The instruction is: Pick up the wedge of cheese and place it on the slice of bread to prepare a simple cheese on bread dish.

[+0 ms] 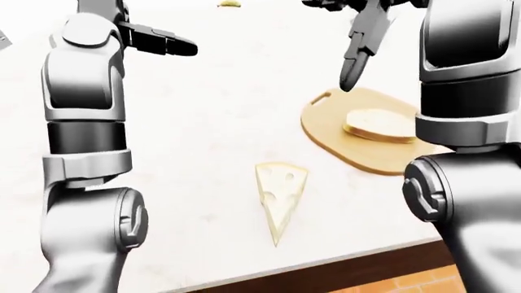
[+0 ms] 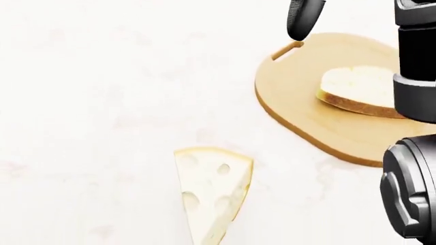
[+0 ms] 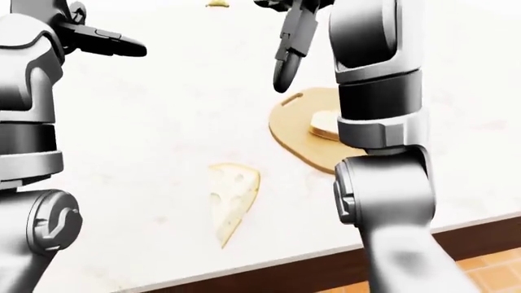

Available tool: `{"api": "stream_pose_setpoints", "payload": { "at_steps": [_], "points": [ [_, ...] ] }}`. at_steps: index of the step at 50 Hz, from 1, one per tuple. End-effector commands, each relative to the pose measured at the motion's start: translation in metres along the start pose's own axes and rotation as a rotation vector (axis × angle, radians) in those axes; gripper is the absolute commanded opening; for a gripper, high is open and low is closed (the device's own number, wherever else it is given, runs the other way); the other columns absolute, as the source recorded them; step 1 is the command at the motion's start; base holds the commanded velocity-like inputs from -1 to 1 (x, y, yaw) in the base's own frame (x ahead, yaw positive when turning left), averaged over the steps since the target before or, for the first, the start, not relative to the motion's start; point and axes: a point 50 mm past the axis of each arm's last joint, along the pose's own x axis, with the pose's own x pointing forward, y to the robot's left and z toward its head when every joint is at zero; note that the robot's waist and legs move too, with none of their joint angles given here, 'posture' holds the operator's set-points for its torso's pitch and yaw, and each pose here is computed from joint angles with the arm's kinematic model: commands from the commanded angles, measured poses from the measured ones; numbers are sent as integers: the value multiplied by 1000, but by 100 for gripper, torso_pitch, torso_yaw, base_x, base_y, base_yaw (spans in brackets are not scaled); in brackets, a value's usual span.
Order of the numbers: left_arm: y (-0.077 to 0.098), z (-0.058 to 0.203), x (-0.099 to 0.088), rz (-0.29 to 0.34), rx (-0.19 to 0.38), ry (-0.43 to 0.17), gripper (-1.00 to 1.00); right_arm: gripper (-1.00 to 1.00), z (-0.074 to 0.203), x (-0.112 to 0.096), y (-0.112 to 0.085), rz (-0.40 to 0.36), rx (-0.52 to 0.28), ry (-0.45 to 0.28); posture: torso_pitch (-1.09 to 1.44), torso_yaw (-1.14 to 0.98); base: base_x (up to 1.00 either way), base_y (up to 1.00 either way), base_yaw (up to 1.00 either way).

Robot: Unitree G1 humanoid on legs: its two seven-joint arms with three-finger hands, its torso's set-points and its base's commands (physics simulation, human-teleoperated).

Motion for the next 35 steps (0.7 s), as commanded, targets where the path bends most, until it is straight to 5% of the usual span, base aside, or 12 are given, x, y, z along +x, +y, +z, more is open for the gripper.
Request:
{"api": "stream_pose_setpoints", "payload": {
  "at_steps": [1,19,25,35],
  "points": [
    [12,22,-2,40,1,-95,100,100,17,-15,-7,-24,-69,-26,0,0,0,0,0],
    [30,10,16,108,24,-46,100,100,63,-35,34,115,-337,-131,0,0,0,0,0],
    [30,8,16,107,28,-41,100,100,66,-37,39,127,-373,-132,0,0,0,0,0],
    [34,6,19,126,40,-35,100,100,64,-36,69,266,-452,-120,0,0,0,0,0]
  ]
}}
